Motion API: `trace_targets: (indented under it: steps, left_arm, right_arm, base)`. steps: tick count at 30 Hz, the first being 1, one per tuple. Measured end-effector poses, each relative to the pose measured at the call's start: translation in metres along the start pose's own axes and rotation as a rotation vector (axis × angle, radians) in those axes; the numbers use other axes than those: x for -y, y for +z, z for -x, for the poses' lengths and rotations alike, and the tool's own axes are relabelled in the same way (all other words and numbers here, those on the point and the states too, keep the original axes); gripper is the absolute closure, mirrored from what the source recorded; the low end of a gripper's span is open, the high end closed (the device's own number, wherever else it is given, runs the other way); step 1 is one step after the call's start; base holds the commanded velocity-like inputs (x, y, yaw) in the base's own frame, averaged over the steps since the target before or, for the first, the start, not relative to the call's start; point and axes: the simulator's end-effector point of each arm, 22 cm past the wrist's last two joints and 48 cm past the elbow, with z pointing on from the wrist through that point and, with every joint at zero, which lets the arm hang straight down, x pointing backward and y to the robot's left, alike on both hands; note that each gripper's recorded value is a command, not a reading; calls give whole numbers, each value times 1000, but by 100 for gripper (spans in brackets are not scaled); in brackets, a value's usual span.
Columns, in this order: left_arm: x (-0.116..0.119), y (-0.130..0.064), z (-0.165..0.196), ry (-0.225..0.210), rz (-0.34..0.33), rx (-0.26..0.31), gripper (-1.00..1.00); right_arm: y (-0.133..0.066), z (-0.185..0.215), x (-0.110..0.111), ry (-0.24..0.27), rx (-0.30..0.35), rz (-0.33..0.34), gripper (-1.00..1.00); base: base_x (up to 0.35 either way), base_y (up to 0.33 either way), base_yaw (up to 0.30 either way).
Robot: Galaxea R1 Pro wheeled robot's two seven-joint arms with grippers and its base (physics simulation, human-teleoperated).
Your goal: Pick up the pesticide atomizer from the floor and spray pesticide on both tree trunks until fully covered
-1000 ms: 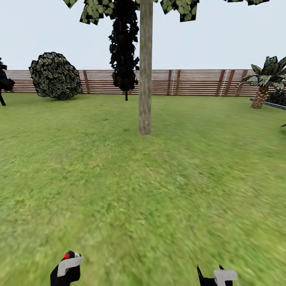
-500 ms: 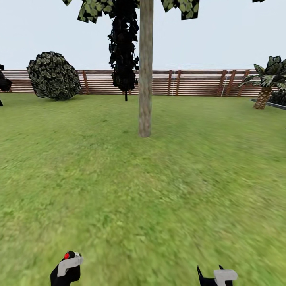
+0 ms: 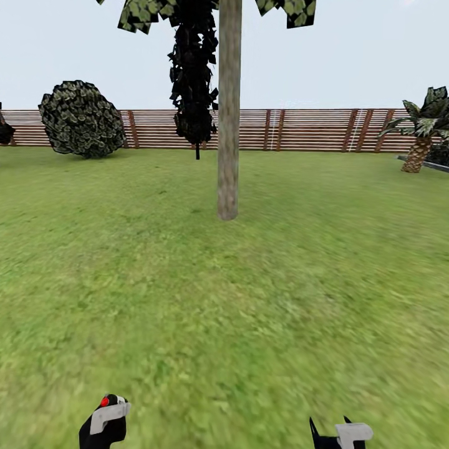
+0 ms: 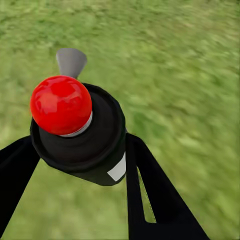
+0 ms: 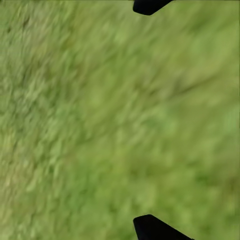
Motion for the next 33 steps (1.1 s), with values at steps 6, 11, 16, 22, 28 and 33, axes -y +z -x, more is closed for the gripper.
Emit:
trace_targets:
  steps: [6,11,16,22,28,33]
  left_arm:
    - [0,0,0,0,0,0,100]
    - [0,0,0,0,0,0,100]
    - [0,0,0,0,0,0,100]
    - [0,0,0,0,0,0,100]
    - [0,0,0,0,1,0,100]
    - [0,0,0,0,0,0,100]
  right_arm:
    - [0,0,0,0,0,0,-100]
    - [0,0,0,0,0,0,-100]
    - [0,0,0,1,1,0,-100]
    - [0,1,0,0,2,0,-100]
    - [0,1,0,0,2,0,-100]
    - [0,1,0,1,1,0,-100]
  base:
    - [338,0,0]
    - [338,0,0]
    - [338,0,0]
    - [338,0,0]
    - [338,0,0]
    - [338,0,0]
